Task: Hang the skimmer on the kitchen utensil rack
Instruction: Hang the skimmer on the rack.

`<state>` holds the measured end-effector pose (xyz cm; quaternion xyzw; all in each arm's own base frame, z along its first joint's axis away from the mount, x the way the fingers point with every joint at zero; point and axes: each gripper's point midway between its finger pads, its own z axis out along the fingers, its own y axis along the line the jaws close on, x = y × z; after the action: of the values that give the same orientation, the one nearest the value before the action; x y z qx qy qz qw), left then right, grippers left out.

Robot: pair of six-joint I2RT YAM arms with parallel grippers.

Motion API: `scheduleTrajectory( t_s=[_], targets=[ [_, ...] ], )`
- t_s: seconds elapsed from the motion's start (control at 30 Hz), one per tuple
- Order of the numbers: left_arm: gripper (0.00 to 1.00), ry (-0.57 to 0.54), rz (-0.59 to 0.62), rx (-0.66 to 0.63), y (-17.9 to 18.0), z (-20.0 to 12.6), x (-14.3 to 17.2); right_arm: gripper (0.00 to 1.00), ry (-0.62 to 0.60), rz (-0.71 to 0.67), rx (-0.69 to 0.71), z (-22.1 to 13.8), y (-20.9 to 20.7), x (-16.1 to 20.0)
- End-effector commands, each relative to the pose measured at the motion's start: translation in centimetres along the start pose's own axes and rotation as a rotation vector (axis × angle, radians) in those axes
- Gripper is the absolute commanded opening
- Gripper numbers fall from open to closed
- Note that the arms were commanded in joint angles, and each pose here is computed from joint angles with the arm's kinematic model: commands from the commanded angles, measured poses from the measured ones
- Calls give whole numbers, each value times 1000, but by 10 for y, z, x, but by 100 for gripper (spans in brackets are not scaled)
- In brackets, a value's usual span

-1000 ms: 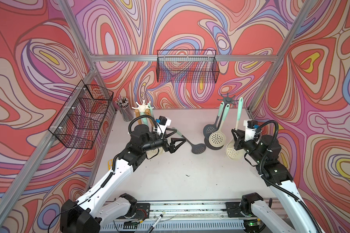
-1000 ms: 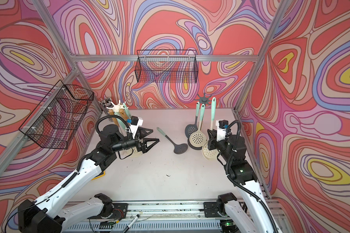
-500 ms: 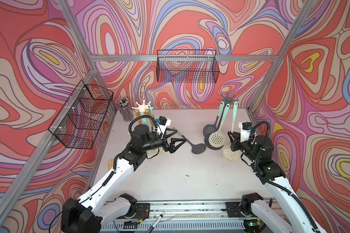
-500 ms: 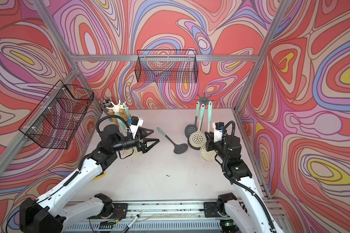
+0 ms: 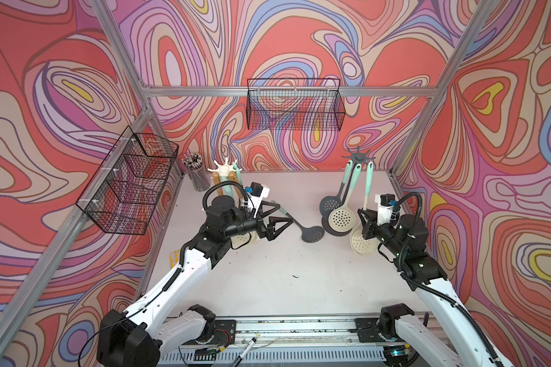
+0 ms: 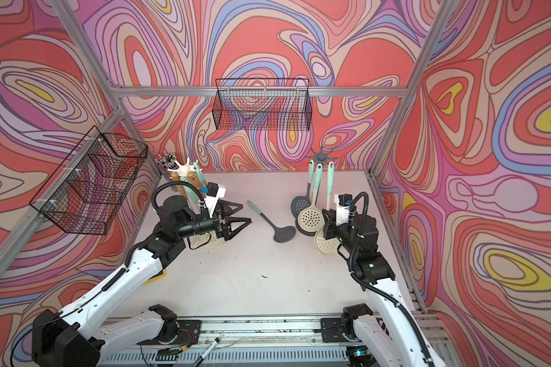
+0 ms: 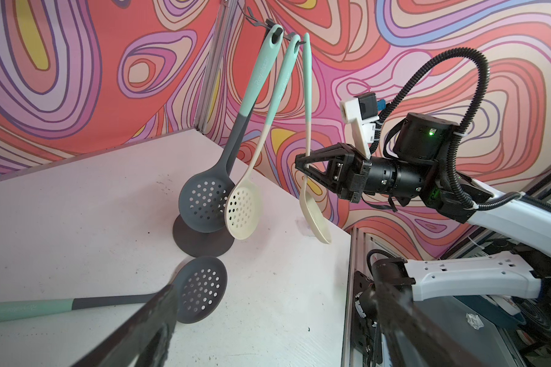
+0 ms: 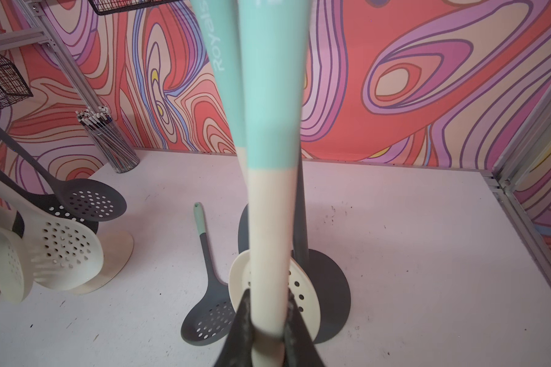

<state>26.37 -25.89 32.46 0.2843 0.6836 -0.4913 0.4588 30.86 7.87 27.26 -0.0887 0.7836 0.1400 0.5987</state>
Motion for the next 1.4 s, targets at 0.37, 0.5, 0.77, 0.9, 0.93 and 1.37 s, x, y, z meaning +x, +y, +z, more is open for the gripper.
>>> scheduleTrajectory(
  t_s=[0.37, 0.5, 0.77, 0.9, 0.93, 1.37],
  targets=[
    [98, -14, 8, 21, -1, -2, -3, 15, 8, -5, -3, 16, -4, 3],
    [98, -20, 10, 22, -2, -3, -4, 18, 1, -3, 16, 22, -8, -1],
    [99, -16, 6, -11, 4, -4, -2, 31, 35, 12, 51, 41, -17, -5],
    [99, -9, 6, -50, 10, -6, -1, 44, 54, 30, 54, 41, -17, -2],
    [99, -7, 5, -57, 11, -5, 0, 47, 53, 38, 51, 40, -17, -1],
    [100, 18, 38, -170, 27, -13, 7, 71, 65, 159, 90, 25, -21, 16]
  ],
)
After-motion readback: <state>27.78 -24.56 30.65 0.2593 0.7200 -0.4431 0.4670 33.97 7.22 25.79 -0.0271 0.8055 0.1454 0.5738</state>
